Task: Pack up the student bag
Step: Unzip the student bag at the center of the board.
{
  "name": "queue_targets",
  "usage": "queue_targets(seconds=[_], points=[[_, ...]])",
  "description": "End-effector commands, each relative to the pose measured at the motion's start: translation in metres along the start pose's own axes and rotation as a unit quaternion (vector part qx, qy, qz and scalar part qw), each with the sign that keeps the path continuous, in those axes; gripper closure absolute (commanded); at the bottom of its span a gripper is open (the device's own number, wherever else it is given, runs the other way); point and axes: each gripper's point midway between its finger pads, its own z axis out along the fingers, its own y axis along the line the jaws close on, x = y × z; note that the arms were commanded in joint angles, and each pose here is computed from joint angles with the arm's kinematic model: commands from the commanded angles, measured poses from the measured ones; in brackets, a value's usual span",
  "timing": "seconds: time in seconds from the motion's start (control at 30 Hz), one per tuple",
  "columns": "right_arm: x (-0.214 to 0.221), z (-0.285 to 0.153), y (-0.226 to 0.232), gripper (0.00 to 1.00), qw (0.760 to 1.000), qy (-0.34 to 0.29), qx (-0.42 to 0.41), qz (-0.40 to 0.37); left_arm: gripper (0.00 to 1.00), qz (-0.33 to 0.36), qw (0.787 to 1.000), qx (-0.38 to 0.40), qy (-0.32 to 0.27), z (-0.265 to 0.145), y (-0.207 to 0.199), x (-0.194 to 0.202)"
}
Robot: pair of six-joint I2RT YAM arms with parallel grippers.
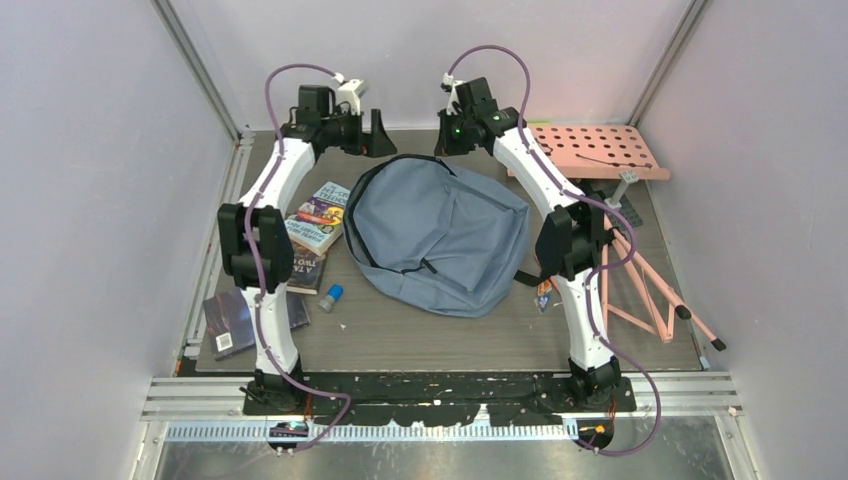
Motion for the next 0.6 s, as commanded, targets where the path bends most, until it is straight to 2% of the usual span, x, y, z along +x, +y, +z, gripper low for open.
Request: queue_targets(seconds=[0.0,0.17,0.23,0.27,0.3,0.57], points=[[-0.034,-0.029,0.021,0.99,0.998,-0.053,-0.024,-0.021,0.10,0.049,0.998,0.033,0.000,0.016,-0.021,-0.007],[-0.032,-0.030,0.020,0.99,0.998,-0.048,-0.019,-0.020,0.11,0.036,0.999,0.018,0.019,0.036,-0.011,0.008],[-0.031,-0.031,0.019,1.00,0.999,-0.047,-0.017,-0.021,0.18,0.031,0.999,0.016,0.022,0.038,-0.010,0.011],[-0.030,-0.030,0.019,0.99,0.999,-0.046,-0.016,-0.020,0.32,0.027,0.999,0.015,0.025,0.039,-0.010,0.012],[-0.029,-0.030,0.018,1.00,0.999,-0.045,-0.014,-0.020,0.41,0.021,0.999,0.015,0.028,0.040,-0.010,0.014],[-0.036,-0.033,0.004,1.00,0.997,-0.062,0.038,-0.019,0.97,-0.011,0.999,0.020,0.036,0.032,-0.019,0.015]])
